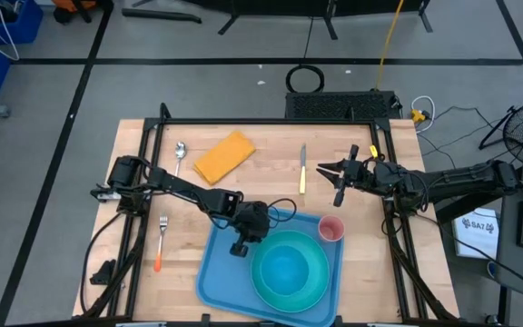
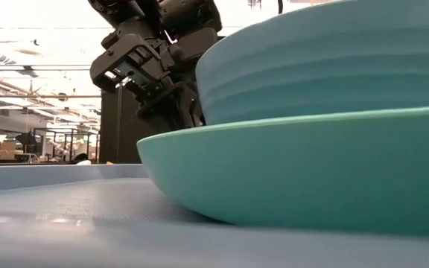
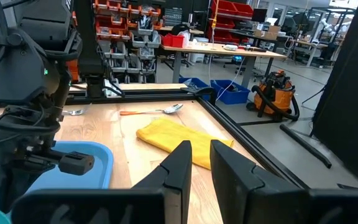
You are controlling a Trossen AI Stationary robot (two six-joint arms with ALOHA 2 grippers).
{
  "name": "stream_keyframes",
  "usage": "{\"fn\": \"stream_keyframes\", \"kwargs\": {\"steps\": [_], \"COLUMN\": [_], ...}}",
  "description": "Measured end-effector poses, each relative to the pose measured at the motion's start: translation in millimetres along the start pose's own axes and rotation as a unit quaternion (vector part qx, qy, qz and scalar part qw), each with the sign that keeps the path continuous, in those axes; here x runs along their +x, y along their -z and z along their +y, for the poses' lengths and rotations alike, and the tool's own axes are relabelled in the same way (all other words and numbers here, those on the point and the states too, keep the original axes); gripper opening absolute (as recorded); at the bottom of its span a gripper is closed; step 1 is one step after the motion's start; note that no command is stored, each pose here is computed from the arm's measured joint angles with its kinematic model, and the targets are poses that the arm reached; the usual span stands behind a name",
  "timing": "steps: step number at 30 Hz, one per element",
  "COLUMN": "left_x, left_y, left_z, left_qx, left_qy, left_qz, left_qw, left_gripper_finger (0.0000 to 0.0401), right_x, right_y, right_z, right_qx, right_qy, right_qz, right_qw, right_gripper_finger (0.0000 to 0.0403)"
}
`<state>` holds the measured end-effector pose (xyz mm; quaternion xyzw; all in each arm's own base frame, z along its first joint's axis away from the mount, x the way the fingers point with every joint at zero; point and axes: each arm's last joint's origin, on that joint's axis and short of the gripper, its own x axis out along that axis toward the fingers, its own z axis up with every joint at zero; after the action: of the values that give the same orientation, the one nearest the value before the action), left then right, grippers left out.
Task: Set up tray
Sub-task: Adjust the blue plate on the blue tray, then adjust the blue tray
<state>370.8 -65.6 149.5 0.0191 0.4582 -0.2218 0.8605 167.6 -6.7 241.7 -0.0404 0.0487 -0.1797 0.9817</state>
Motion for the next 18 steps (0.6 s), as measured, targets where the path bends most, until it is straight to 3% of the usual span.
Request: {"fn": "stream_keyframes", "kwargs": {"steps": [7,12,18], "left_x": [0,-8,-31], "left_y": [2,12,3], "left_z": [0,1,-4], "left_qx": [-0.008,-0.045,-0.021], "left_qy": [-0.003,-0.05,-0.076], "left_qz": [0.012,0.069,0.051], "left_qw": [1.0,0.995,0.996], "left_gripper_finger": [0.0002,0.0012,0.0005], "right_x": [0,0,1], "right_y": [0,2,6], "right_z": [0,0,3], "right_qx": [0.0,0.013,0.017], "right_qy": [0.0,-0.002,-0.03], "right_qz": [0.0,0.012,0.027], "right_qw": [1.0,1.0,0.999], "right_gripper_finger": [0.005,0.005,0.005]}}
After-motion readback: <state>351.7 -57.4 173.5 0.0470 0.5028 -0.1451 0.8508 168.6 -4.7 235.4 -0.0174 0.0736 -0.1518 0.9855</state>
